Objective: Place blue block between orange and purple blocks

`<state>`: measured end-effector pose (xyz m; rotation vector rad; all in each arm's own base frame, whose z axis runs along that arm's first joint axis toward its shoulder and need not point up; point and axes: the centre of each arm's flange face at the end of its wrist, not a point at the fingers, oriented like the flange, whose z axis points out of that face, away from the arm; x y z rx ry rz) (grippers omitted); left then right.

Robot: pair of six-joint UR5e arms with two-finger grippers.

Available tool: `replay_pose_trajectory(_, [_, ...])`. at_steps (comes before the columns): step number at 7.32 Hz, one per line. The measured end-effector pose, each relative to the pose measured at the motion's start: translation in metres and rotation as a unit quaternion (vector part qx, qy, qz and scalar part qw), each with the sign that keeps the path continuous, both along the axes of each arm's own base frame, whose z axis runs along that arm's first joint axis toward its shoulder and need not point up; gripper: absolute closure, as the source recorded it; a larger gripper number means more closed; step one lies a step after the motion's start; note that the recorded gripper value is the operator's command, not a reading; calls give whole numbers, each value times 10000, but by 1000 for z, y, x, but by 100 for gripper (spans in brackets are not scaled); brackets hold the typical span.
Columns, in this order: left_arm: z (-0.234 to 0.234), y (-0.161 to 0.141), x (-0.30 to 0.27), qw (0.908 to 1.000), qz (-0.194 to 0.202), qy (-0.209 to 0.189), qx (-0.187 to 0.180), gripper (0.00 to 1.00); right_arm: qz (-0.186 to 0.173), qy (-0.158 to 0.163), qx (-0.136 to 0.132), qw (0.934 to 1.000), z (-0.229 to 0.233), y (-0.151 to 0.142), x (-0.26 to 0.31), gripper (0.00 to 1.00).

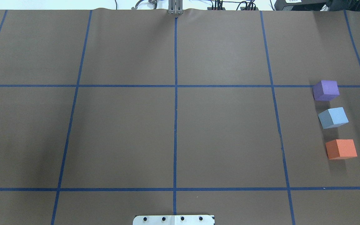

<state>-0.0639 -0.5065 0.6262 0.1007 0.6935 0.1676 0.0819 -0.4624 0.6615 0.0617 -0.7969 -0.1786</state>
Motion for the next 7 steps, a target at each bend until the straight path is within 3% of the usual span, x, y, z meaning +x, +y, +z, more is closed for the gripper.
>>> replay_pose_trajectory(7, [5, 9, -5, 10000, -52, 13, -60, 0, 30, -19, -18, 10000, -1, 0, 0, 0])
